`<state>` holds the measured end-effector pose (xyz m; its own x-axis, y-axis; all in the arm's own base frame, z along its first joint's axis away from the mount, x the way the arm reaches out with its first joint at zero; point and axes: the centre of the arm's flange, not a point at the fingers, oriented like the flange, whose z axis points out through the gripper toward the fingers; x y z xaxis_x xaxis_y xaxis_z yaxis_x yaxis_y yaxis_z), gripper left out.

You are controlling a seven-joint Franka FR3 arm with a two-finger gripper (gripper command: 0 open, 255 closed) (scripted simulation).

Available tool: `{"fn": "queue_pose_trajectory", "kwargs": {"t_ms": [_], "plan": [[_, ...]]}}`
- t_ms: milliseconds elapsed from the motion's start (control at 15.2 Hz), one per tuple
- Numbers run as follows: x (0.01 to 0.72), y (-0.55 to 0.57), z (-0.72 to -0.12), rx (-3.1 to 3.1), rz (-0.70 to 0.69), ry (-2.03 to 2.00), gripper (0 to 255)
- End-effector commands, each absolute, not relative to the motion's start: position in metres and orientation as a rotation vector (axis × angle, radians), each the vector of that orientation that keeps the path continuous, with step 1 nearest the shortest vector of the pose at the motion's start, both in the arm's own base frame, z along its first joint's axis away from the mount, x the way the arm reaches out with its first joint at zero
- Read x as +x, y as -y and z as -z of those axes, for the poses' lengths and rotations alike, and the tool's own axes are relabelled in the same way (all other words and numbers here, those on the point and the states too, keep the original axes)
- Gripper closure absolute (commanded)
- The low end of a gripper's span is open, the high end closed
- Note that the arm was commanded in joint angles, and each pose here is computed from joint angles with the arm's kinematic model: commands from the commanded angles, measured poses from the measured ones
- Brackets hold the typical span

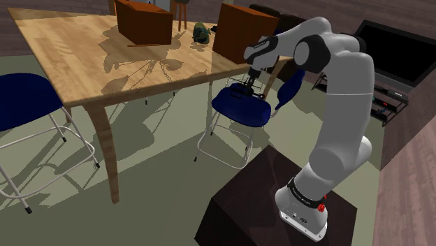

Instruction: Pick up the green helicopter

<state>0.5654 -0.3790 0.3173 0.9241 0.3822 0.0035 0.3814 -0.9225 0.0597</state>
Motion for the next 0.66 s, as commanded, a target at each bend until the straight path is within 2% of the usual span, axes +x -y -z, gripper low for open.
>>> {"fn": "queue_pose_trajectory", "kwargs": {"t_ms": [0,594], "plan": [[0.564,0.379,-0.328,3.024,-0.024,-0.601,255],[0.564,0.379,-0.365,3.024,-0.024,-0.601,255]]}}
